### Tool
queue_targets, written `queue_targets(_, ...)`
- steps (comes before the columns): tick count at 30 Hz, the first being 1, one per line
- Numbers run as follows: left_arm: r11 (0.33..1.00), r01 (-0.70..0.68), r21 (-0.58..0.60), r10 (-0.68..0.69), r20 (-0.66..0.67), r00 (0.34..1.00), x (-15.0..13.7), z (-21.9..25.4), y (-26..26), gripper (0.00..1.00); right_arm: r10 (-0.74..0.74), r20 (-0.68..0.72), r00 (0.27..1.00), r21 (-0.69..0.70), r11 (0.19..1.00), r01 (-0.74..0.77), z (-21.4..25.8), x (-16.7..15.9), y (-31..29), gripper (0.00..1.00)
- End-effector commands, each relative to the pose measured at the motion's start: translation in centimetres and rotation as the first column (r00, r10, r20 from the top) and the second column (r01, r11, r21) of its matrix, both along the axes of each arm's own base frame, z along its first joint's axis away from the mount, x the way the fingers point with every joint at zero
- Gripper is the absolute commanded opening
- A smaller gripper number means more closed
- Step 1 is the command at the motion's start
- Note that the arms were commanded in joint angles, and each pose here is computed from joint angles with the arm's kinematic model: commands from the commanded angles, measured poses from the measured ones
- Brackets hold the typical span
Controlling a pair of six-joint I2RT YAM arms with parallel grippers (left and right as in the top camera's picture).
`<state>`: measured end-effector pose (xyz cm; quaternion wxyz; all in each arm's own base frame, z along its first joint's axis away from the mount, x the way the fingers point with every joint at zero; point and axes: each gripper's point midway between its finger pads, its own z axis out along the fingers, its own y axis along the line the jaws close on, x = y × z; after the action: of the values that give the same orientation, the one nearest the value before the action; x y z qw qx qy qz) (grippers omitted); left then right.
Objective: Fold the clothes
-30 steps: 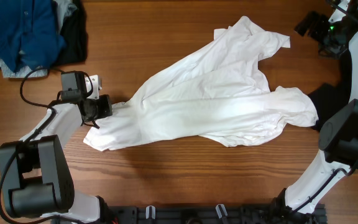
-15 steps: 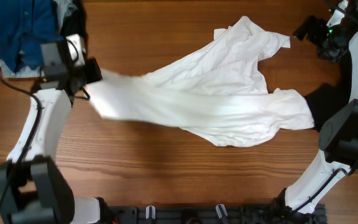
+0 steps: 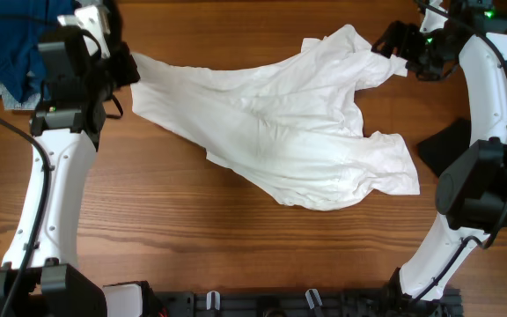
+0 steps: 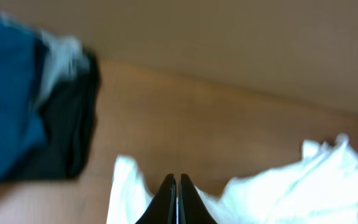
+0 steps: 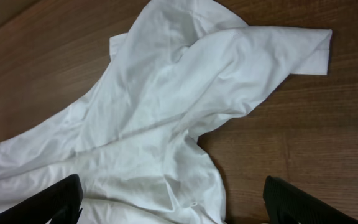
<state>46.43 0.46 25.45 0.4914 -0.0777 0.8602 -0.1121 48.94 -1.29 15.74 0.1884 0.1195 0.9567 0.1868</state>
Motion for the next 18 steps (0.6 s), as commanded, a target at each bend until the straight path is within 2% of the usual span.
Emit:
queue_targets(1,1.0,0.007,0.002,-0.008,0.207,0.978,1.1,7.5,-1.5,0.04,-0.031,0.025,0.999,0.004,1.0,0.031,1.2,0.2,-0.8,0.94)
queue_targets(6,1.0,-0.013,0.023,0.006,0.299,0.954,3.6,8.2,-2.9,0.04,-0.031,0.024,0.999,0.003,1.0,0.03,1.1,0.2,-0.8,0.94)
queue_targets(8,1.0,0.002,0.024,-0.008,0.277,0.961,4.8,6.4,-3.7,0.04,-0.031,0.024,0.999,0.003,1.0,0.031,1.1,0.2,-0.8,0.94)
queue_targets(11,0.999,0.025,0.028,-0.03,0.169,0.985,5.3,2.4,-4.8,0.04,-0.03,0.017,0.999,0.001,1.0,0.03,1.1,0.0,-0.8,0.95)
queue_targets(12,0.999,0.033,0.03,-0.036,0.097,0.995,4.9,0.4,-5.1,0.08,-0.032,0.011,0.999,-0.006,0.999,0.032,1.0,-0.1,-0.9,0.95)
queue_targets(14,0.998,0.043,0.036,-0.042,-0.035,0.998,3.6,-2.7,-5.2,0.33,-0.039,-0.004,0.999,-0.022,0.999,0.039,0.7,-0.4,-1.2,0.97)
queue_targets(18,0.998,0.039,0.057,-0.021,-0.285,0.958,-0.3,-7.5,-4.6,0.64,-0.031,-0.009,0.999,-0.04,0.999,0.031,0.6,-0.5,-1.3,0.99)
